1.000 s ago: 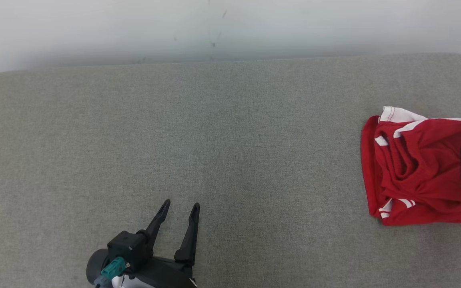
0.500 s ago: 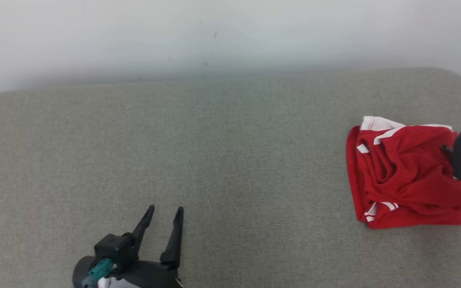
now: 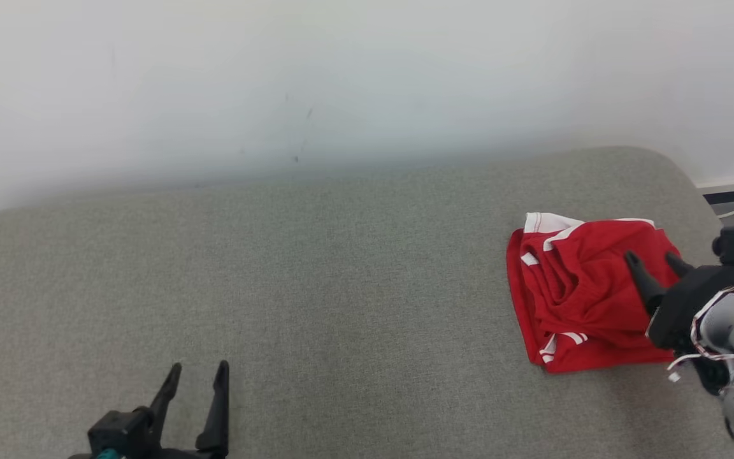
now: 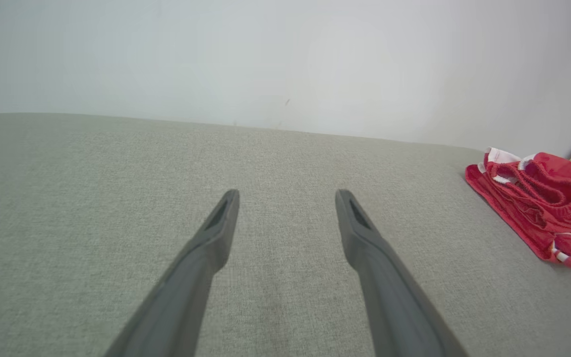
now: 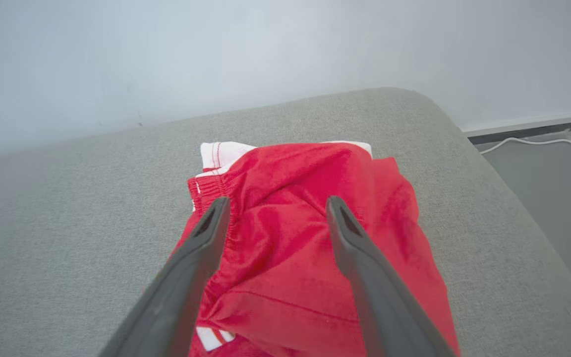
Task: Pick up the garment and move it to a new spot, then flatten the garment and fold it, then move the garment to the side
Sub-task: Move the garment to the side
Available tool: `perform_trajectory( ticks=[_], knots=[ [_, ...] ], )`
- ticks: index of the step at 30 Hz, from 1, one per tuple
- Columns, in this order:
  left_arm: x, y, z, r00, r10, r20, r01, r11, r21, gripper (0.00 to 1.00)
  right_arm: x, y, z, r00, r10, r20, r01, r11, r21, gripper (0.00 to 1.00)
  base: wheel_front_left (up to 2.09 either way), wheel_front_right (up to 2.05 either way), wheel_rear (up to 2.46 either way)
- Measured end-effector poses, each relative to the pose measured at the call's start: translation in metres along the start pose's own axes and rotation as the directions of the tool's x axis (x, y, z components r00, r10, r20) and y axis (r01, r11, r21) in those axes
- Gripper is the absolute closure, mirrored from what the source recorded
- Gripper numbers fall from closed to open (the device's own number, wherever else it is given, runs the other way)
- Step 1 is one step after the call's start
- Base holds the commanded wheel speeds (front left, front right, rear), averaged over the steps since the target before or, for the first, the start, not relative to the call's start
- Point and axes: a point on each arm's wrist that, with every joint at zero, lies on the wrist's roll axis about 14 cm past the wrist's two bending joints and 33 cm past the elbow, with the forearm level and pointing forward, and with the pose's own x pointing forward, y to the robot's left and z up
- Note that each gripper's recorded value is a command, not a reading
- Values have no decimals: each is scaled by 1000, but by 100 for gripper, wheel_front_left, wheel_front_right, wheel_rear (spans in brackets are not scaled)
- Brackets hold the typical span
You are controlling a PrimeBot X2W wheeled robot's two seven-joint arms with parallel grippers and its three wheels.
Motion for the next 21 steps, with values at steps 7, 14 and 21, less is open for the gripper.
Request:
perform_trajectory(
  ticks=[7, 14, 21],
  knots=[
    [-6, 10, 14, 999, 27, 47, -27, 1000, 13, 0, -16, 44, 15, 970, 120, 213, -124, 992, 5, 0, 0, 0, 0],
    [-18, 25, 23, 995, 64, 78, -66, 998, 25, 0, -33, 57, -8, 970, 137, 200, -143, 990, 18, 0, 0, 0, 0],
    [-28, 31, 26, 992, 85, 90, -87, 996, 24, 0, -53, 55, -12, 967, 111, 228, -120, 993, 25, 0, 0, 0, 0]
  ],
)
